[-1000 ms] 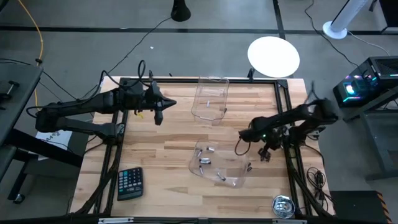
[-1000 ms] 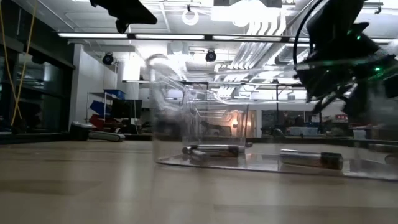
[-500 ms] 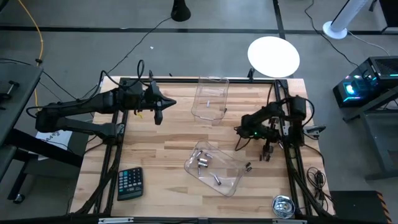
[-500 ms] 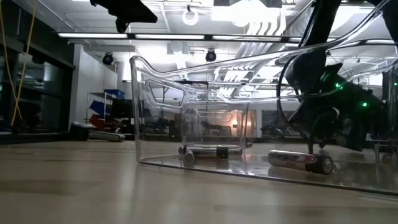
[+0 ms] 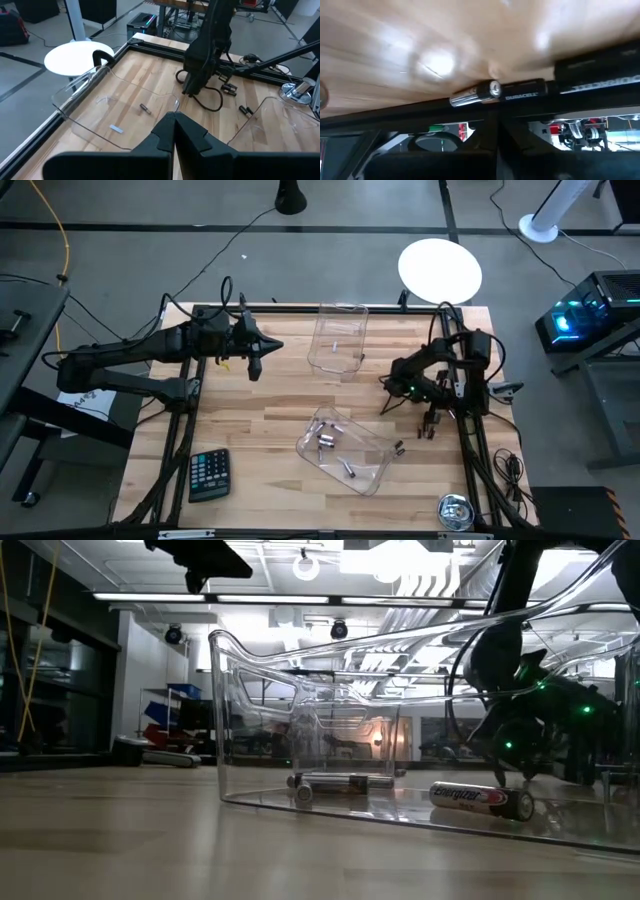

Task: Sort batteries
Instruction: Put the silver battery into the bottom transparent bin

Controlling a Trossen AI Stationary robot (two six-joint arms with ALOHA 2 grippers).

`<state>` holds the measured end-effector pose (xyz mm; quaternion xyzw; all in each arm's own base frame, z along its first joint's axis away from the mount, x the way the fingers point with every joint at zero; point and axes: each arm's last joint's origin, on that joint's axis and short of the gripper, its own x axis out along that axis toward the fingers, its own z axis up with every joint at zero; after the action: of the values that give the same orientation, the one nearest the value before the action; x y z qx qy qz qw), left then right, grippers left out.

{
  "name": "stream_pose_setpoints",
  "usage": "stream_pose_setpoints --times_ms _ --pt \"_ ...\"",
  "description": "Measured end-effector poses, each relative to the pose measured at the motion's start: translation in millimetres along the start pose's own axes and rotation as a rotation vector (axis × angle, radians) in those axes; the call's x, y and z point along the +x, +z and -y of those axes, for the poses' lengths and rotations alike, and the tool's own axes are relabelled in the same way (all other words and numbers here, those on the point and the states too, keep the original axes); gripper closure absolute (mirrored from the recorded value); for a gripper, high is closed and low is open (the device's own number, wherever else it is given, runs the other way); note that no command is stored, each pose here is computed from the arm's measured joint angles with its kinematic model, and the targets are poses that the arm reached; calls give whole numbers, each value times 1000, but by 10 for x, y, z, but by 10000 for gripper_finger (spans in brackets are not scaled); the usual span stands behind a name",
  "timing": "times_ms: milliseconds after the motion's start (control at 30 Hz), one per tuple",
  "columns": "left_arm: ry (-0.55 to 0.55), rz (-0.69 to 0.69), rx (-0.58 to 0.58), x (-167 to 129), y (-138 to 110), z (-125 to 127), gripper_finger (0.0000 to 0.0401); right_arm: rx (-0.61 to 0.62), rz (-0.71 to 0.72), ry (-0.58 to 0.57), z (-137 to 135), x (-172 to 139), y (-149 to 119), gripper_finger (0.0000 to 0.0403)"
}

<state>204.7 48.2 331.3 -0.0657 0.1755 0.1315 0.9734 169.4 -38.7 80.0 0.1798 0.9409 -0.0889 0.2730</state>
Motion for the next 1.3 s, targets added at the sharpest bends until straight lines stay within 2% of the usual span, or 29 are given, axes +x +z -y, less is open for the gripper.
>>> stream_pose_setpoints --times_ms 267,467,667,833,900,1000,1133,1300 --pt "3 -29 -7 0 -28 -3 401 7 31 -49 -90 11 8 403" --pt "6 -56 -20 -2 -54 -5 401 -40 65 -76 -148 6 12 403" --pt "9 -78 -30 -4 -75 -7 401 -78 248 -68 -225 -150 -52 403" --pt "8 -78 -21 -4 -74 -7 401 -53 431 -54 -260 -408 -170 403" --pt "8 -78 -21 -4 -74 -7 401 -12 508 -60 -261 -528 -265 403" --pt "8 -78 -11 -4 -74 -7 401 87 538 -67 -207 -574 -389 403" --pt "14 -78 -4 -4 -74 -9 401 259 412 -61 -20 -453 -431 403" --pt "21 -77 -2 -4 -73 -11 401 446 348 15 164 -293 -371 403"
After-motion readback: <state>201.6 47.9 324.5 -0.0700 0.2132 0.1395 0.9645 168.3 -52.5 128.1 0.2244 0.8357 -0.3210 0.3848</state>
